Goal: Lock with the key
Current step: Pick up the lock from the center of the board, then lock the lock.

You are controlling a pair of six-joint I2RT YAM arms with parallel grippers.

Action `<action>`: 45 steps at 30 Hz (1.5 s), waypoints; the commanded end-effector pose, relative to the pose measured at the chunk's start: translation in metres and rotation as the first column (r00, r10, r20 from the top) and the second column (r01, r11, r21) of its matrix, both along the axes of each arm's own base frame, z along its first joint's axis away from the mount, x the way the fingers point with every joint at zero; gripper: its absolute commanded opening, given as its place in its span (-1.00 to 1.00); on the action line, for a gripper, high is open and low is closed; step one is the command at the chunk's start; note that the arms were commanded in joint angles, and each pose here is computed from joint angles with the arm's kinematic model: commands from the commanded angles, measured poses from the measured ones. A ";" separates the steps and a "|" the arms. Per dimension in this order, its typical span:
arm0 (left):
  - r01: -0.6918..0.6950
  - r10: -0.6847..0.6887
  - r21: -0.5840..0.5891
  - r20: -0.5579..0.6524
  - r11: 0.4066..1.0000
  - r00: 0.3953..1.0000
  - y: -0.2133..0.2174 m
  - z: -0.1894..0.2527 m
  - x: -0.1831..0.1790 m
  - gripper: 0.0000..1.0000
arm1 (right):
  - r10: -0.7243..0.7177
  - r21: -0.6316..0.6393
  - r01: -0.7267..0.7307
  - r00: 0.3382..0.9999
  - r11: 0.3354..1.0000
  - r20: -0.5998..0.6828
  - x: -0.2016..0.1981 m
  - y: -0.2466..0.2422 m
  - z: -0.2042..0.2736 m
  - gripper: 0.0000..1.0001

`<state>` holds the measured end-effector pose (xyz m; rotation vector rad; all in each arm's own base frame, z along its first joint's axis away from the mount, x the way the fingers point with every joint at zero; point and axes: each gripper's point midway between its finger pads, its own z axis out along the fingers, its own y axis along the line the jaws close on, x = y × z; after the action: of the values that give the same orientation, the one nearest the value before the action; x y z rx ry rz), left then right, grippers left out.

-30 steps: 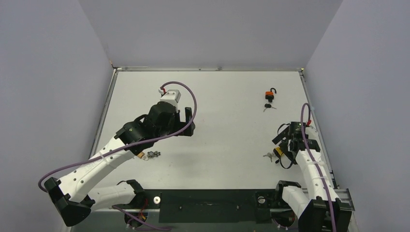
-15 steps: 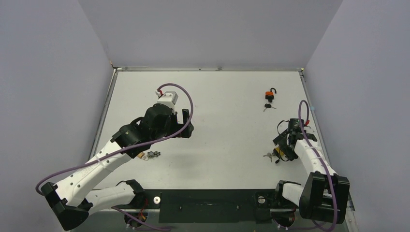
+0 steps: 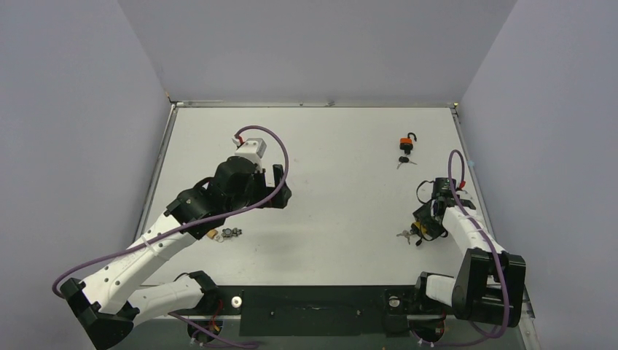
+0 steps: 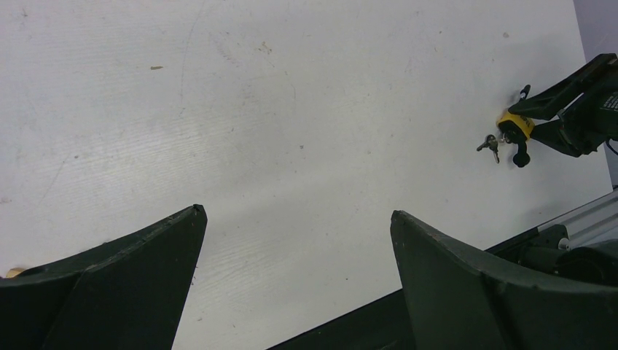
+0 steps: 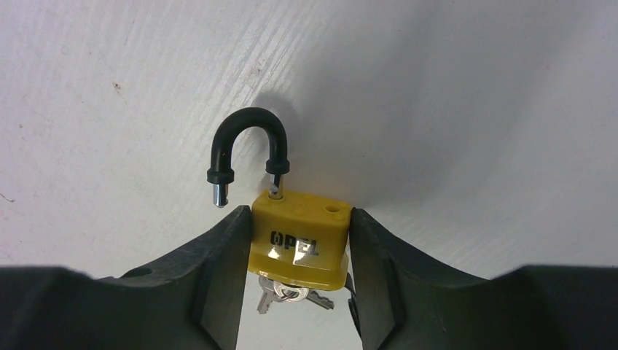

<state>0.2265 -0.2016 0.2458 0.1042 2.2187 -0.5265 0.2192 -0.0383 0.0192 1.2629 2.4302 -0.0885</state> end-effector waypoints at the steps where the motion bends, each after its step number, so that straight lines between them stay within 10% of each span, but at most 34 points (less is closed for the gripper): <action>1: 0.029 -0.029 -0.069 0.006 0.997 1.000 -0.011 0.009 0.000 0.97 | 0.006 -0.033 -0.004 0.999 0.999 0.048 0.010 -0.004 0.006 -0.50; 14: 0.231 -0.254 -0.317 -0.032 0.920 0.967 -0.066 0.011 -0.023 1.00 | 0.277 0.078 -0.336 0.869 0.939 0.409 0.056 0.136 0.128 -0.57; 20: 0.279 -0.303 -0.414 0.007 0.866 0.953 -0.079 0.032 -0.027 1.00 | 0.539 -0.018 -0.657 0.603 0.754 0.588 0.051 0.237 0.225 -0.57; 30: 0.323 -0.317 -0.519 0.103 0.791 0.943 -0.075 0.109 -0.025 0.71 | 0.789 -0.269 -0.862 0.213 0.429 0.576 0.003 0.302 0.266 -0.57; 45: 0.224 -0.283 -0.463 -0.062 0.858 0.957 -0.074 0.085 -0.017 0.20 | 0.897 -0.498 -0.816 0.055 0.293 0.438 -0.022 0.318 0.291 -0.57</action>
<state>0.2082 -0.2759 0.3290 0.1316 2.1276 -1.2240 0.1865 0.2761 0.2744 -0.4771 2.1232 0.5393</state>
